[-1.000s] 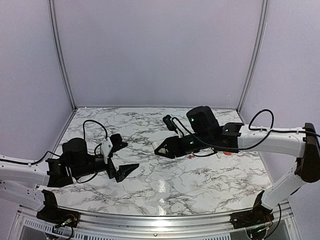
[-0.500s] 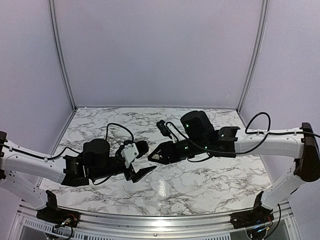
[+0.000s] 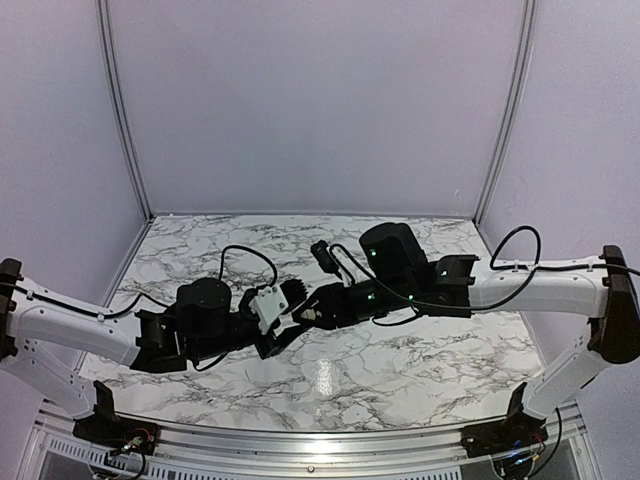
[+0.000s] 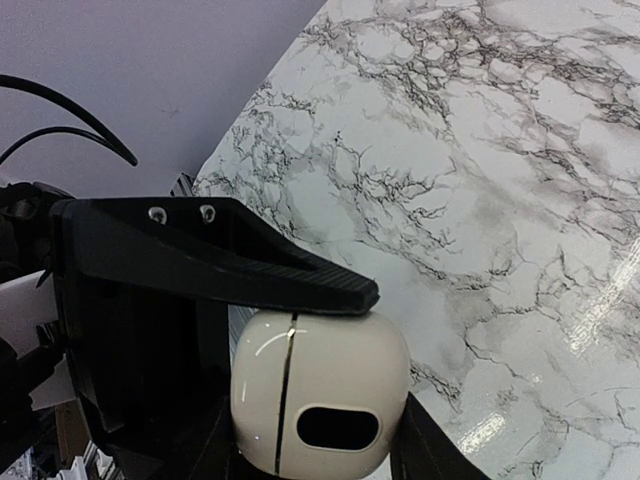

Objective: Insert the wireless bluetooth earbuds into the charging case
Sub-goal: Pass from the right arm to the left, then pass from the left arm to the right

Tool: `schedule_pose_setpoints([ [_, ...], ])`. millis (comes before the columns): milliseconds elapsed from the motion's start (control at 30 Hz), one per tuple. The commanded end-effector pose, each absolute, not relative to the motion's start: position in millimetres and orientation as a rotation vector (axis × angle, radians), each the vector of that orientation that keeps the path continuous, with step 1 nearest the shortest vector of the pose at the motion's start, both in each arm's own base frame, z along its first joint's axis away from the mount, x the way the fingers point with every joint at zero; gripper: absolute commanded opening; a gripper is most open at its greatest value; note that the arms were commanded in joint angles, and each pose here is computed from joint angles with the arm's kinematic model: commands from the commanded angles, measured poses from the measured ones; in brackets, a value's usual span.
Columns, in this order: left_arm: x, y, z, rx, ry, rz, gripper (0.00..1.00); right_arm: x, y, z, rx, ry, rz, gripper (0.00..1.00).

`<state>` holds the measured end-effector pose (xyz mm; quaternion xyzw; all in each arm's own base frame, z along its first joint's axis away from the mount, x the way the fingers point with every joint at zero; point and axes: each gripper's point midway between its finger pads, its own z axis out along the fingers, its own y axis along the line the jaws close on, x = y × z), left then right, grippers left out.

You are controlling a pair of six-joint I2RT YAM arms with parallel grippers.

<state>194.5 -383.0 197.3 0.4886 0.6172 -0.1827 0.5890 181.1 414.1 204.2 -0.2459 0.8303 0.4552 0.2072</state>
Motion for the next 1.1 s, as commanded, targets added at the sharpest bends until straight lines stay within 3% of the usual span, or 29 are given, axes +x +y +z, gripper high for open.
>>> schedule_pose_setpoints([
  [0, 194.6, -385.4, 211.9, 1.108, 1.415, -0.432, 0.53, 183.2, 419.2, 215.9, -0.669, 2.261, 1.292, 0.41],
  [167, 183.5, -378.9, 217.9, 1.130, 1.357, -0.467, 0.46, 181.1, 419.0, 225.8, -0.681, 2.221, 1.320, 0.48],
  [333, 165.3, -369.9, 229.9, 1.150, 1.293, -0.548, 0.42, 170.6, 417.8, 243.8, -0.768, 2.139, 1.372, 0.79],
  [433, 141.3, -365.4, 246.8, 1.174, 1.234, -0.688, 0.41, 161.2, 412.0, 260.0, -0.872, 2.055, 1.399, 0.86],
  [767, 87.5, -342.9, 314.9, 1.215, 1.014, -0.922, 0.37, 105.4, 394.2, 318.5, -1.122, 1.719, 1.902, 0.74],
  [1067, 68.1, -350.8, 323.0, 1.308, 0.928, -0.953, 0.33, 75.2, 408.9, 336.5, -1.244, 1.682, 2.046, 0.69],
])
